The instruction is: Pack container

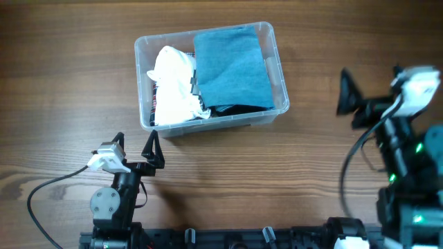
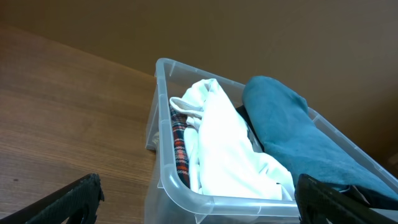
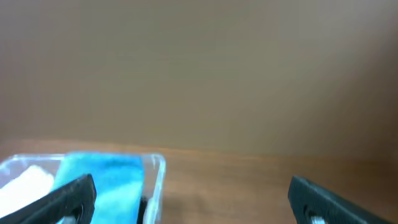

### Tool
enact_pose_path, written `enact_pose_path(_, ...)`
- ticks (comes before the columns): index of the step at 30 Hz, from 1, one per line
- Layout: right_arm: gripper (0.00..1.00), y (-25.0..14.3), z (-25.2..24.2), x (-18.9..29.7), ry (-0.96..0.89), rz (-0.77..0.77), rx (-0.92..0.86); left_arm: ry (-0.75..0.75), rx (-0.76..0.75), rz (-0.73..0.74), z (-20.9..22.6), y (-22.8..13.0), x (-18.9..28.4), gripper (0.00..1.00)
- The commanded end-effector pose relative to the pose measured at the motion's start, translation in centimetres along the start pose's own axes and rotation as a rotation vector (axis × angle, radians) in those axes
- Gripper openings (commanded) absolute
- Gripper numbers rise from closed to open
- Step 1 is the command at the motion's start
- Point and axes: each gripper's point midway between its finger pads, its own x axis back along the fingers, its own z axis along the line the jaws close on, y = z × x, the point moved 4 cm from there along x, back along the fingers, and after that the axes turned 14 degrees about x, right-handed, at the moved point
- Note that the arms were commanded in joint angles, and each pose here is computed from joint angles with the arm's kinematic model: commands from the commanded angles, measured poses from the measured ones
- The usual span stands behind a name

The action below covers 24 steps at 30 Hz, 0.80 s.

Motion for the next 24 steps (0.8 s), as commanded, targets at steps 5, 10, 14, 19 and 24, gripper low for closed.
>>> enact_pose_path(5, 1.0, -5.6, 4.0, 2.8, 0.061, -0.244, 0.163, 0.016, 0.002, -0.007, 0.3, 0.0, 0.0, 1.0)
enact_pose_path(10, 1.0, -9.4, 5.1, 3.3, 0.053, -0.265, 0.172, 0.016, 0.002, -0.007, 0.3, 0.0, 0.0, 1.0)
enact_pose_path(14, 1.0, -12.4, 5.9, 3.3, 0.059, -0.249, 0.167, 0.016, 0.002, -0.007, 0.3, 0.0, 0.0, 1.0)
enact_pose_path(19, 1.0, -14.2, 6.4, 3.4, 0.058, -0.249, 0.167, 0.016, 0.002, -0.007, 0.3, 0.0, 0.0, 1.0)
enact_pose_path(24, 1.0, -15.7, 6.7, 3.2, 0.054, -0.245, 0.163, 0.016, 0.002, -0.007, 0.3, 0.0, 0.0, 1.0)
